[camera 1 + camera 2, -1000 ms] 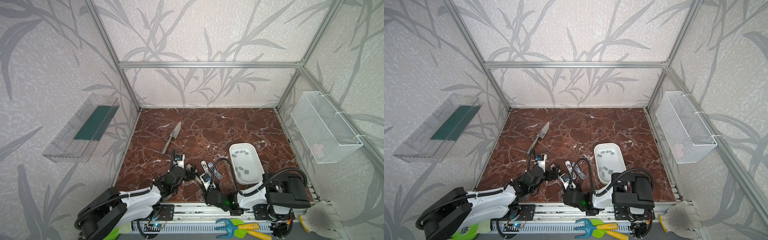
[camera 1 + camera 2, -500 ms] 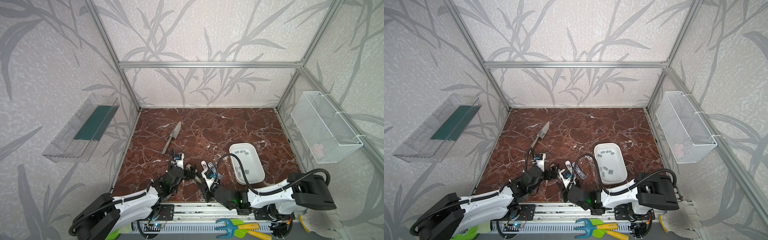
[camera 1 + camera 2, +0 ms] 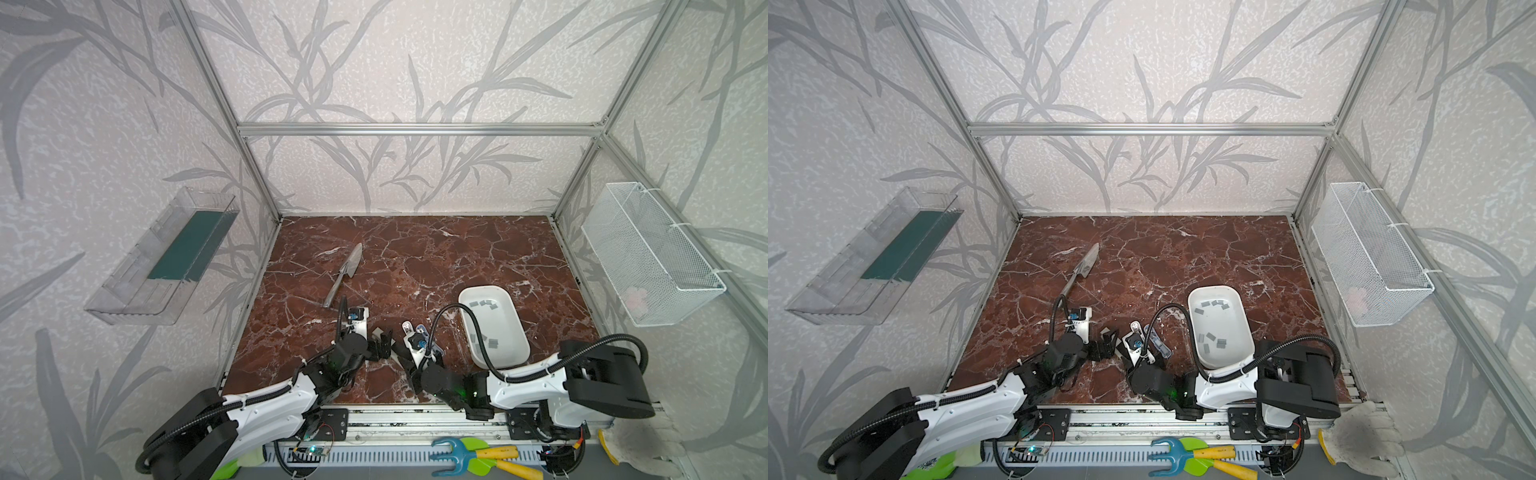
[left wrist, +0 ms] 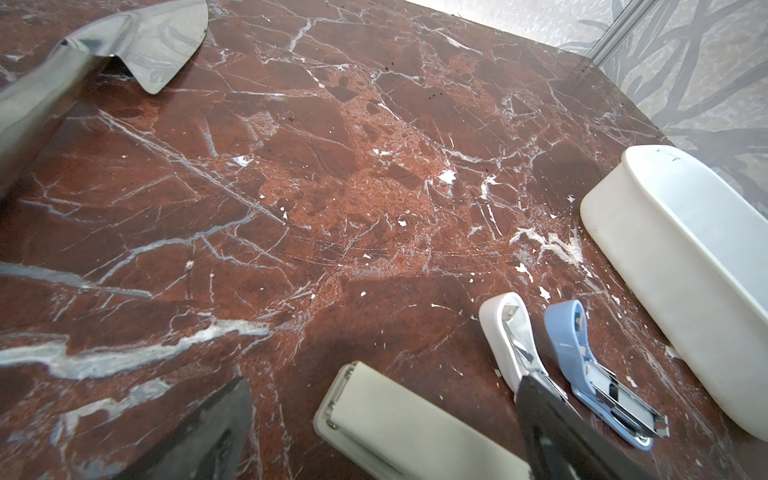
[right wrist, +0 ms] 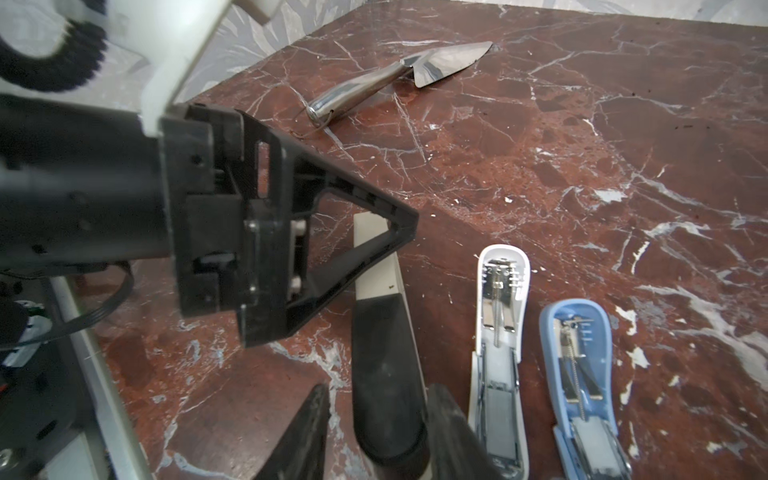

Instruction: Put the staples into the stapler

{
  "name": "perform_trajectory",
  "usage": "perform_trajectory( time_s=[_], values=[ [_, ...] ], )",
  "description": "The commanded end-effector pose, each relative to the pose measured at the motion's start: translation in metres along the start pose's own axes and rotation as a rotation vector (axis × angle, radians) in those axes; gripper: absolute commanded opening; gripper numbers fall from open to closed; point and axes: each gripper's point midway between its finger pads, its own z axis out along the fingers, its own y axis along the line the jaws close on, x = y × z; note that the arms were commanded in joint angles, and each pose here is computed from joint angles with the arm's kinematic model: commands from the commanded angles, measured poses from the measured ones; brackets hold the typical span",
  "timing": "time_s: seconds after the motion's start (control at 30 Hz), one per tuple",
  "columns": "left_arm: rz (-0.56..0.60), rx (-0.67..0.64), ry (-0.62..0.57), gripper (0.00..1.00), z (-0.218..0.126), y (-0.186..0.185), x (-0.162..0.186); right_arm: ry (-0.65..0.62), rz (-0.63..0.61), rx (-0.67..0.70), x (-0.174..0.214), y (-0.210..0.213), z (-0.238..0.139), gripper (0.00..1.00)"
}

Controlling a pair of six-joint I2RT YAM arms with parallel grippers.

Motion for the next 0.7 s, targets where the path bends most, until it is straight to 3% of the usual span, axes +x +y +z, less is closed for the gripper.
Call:
perform_trajectory(
  time_s=[0.0, 0.27, 0.67],
  values=[
    [-0.014, 0.006, -0.027, 0.99, -0.001, -0.005, -0.012, -0.007, 0.009, -0.011, -0.004, 0.004, 0.007, 0.4],
    [-0.01, 0.004, -0.025, 0.99, 0.0, -0.005, -0.011, -0.002, -0.002, -0.03, 0.0, 0.008, 0.013, 0.29],
    [0.005, 0.001, -0.014, 0.99, 0.006, -0.005, -0.007, 0.046, -0.029, -0.067, 0.018, 0.017, 0.021, 0.18]
  ],
)
